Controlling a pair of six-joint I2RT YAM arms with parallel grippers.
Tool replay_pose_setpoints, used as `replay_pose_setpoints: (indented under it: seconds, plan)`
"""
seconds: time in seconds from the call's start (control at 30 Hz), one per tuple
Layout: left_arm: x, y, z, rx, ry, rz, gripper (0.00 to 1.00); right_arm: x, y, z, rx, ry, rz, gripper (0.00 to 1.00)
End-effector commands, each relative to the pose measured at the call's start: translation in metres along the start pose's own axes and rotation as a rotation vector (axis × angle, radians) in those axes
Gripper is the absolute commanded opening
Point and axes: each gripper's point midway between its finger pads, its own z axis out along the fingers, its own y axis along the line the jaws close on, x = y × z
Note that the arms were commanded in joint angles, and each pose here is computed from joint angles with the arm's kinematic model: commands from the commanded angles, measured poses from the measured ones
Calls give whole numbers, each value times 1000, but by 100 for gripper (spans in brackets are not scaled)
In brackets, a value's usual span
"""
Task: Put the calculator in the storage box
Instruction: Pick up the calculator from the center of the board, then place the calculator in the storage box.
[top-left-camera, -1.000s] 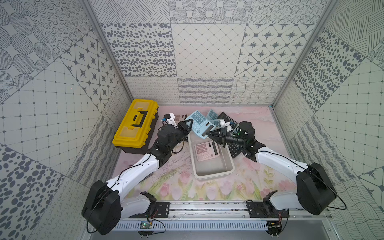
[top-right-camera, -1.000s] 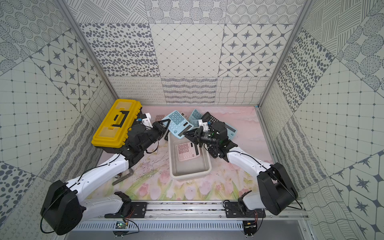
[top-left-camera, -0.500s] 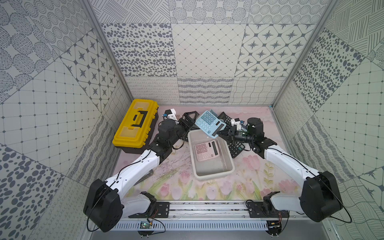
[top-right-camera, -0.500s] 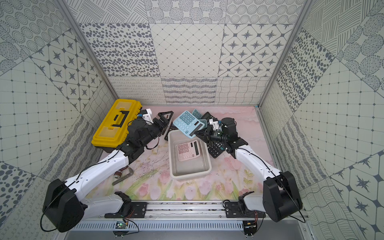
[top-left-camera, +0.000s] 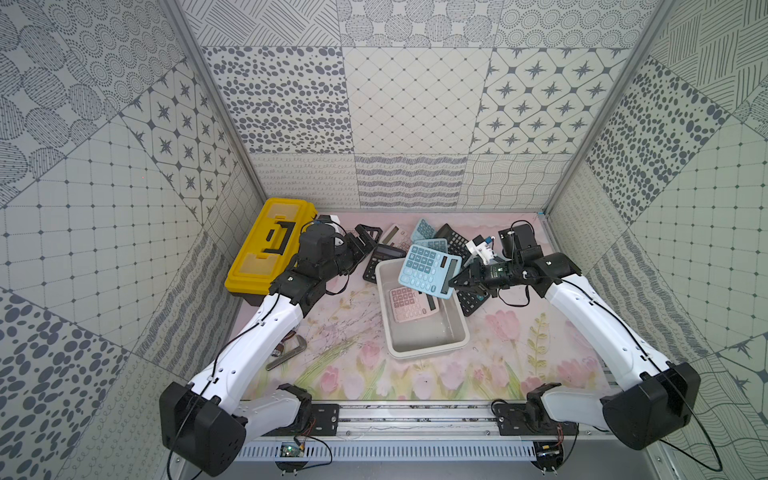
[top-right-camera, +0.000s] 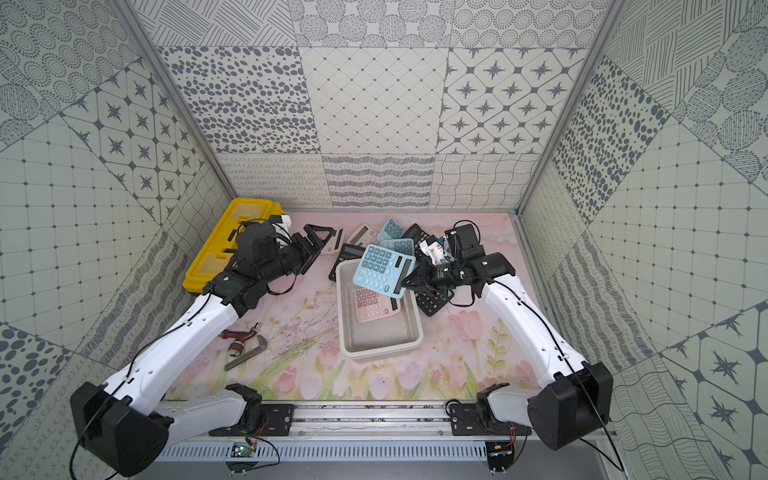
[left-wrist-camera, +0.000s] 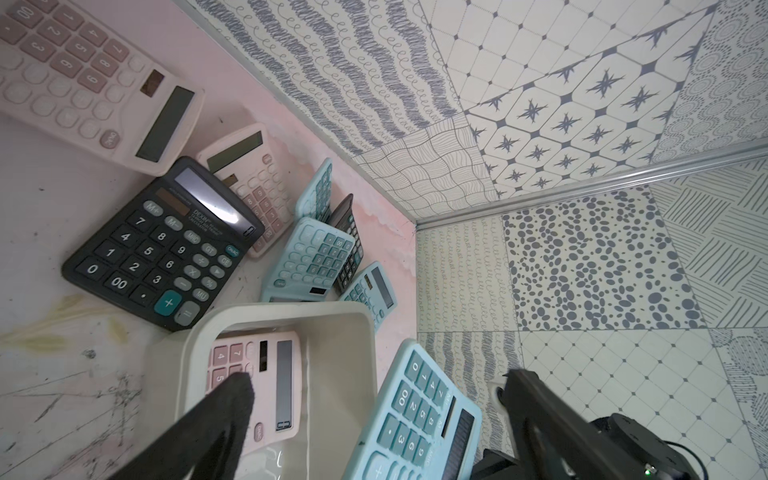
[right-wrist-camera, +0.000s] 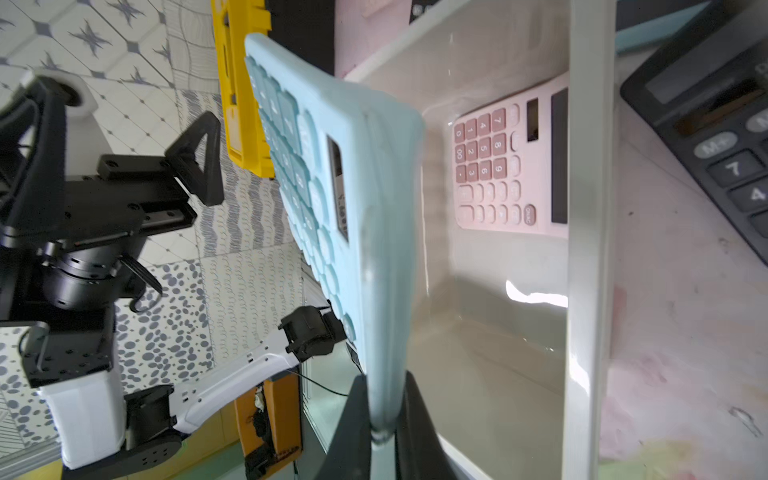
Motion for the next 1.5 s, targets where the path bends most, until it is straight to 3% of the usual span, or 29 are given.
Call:
replay_pose_setpoints:
  seconds: [0.0, 0.37, 0.87, 1.27, 1.47]
  plan:
    - [26, 19, -14, -65, 141, 54, 100, 31, -18, -1, 153, 139, -57, 0]
    - [35, 41, -2, -90, 169, 31, 100, 68, -40, 12, 409, 374, -70, 0]
    - [33, 54, -4, -100, 155, 26, 100, 75, -62, 70, 564, 561, -81, 0]
    - [28, 59, -3, -102, 146, 14, 100, 81, -90, 84, 698, 618, -67, 0]
    - [29, 57, -3, -94, 152, 12, 100, 80, -96, 77, 750, 606, -76, 14]
